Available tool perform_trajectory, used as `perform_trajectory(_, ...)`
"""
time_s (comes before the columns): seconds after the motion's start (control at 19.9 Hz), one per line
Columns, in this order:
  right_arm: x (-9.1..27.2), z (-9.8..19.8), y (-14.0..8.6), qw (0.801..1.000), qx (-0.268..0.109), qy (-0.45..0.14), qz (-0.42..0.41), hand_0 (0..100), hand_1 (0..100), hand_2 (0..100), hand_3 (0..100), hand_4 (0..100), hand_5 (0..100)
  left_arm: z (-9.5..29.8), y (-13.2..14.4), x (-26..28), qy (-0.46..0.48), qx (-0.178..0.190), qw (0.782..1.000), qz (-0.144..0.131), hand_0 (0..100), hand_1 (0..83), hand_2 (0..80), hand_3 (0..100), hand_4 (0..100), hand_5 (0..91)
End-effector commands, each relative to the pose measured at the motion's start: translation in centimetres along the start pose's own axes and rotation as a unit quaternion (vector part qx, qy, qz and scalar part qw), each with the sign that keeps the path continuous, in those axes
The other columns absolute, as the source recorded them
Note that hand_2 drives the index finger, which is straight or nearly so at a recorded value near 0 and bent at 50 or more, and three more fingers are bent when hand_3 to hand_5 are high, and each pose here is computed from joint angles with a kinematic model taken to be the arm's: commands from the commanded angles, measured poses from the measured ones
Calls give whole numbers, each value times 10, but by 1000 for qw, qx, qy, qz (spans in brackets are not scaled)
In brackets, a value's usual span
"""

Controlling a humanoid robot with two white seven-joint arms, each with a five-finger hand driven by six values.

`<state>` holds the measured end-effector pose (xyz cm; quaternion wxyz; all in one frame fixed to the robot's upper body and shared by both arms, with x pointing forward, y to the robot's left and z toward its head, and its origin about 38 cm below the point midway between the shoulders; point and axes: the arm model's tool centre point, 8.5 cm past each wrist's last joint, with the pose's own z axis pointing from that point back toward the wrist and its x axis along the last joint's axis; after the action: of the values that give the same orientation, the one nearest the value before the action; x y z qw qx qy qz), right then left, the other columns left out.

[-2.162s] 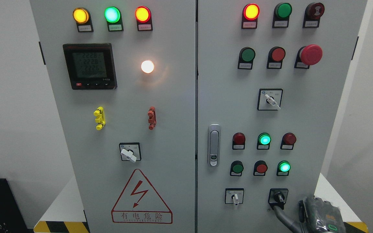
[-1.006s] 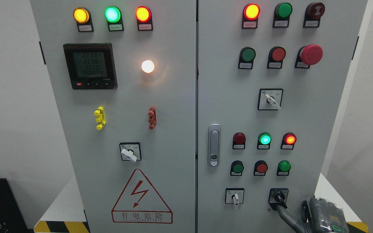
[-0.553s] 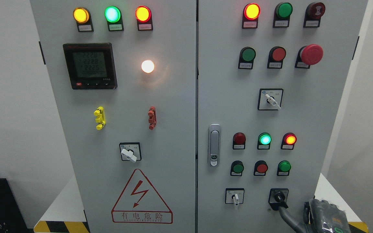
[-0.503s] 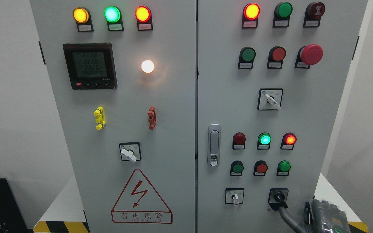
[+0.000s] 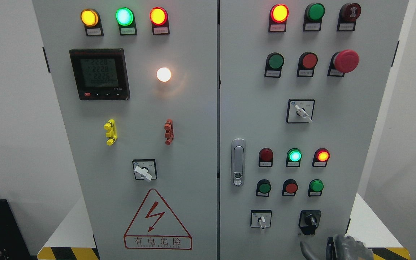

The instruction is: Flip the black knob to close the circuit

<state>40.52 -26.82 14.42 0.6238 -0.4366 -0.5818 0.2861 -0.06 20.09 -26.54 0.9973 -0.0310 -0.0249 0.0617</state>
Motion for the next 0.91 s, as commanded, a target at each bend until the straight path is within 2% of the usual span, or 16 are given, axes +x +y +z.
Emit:
perform_trajectory(0.0,12,30,-15,984,-1,-38,-175,0,92,690,962,792,750,0,0,-1,1,0,1000,0,120,556,0,0,0,0)
perform_trajectory(0.05,7,38,-19,976,1,-51,-213,0,92,593,887,706,614,0,0,0,0,0,1000,0,120,556,0,0,0,0)
perform_trajectory(0.1,1,47,-25,965,3,-63,-255,0,89,484,761,581,430,0,0,0,0,0,1000,0,120,556,0,0,0,0)
perform_trajectory(0.15,-3,57,-32,951,8,-80,-299,0,88,431,668,491,317,0,0,1,0,-1,1000,0,120,556,0,0,0,0)
perform_trajectory(0.2,-7,70,-39,933,22,-102,-343,0,90,291,486,343,204,0,0,-1,1,0,1000,0,120,556,0,0,0,0)
perform_trajectory(0.25,-13,84,-48,915,35,-123,-384,0,91,224,388,275,152,0,0,0,0,0,1000,0,120,556,0,0,0,0)
perform_trajectory(0.3,-19,96,-56,897,45,-139,-417,0,91,198,360,252,128,0,0,-1,1,0,1000,0,120,556,0,0,0,0)
perform_trajectory(0.35,-28,104,-60,882,48,-145,-445,0,83,66,185,97,0,0,0,-1,1,0,1000,0,120,556,0,0,0,0)
perform_trajectory(0.4,-37,111,-64,873,40,-154,-462,0,74,7,130,42,0,0,0,1,0,-1,1000,0,120,556,0,0,0,0)
perform_trajectory(0.5,-51,124,-69,863,33,-170,-475,0,47,0,52,0,0,0,0,-1,1,0,1000,0,120,556,0,0,0,0)
perform_trajectory(0.55,-59,131,-70,856,41,-171,-487,0,37,0,34,0,0,0,0,0,0,0,1000,0,120,556,0,0,0,0)
perform_trajectory(0.7,-72,150,-68,816,79,-184,-542,0,15,0,3,0,0,0,0,1,0,-1,1000,0,120,556,0,0,0,0)
perform_trajectory(0.85,-81,165,-60,810,95,-164,-555,0,12,0,0,0,0,0,0,-1,1,0,1000,0,120,556,0,0,0,0)
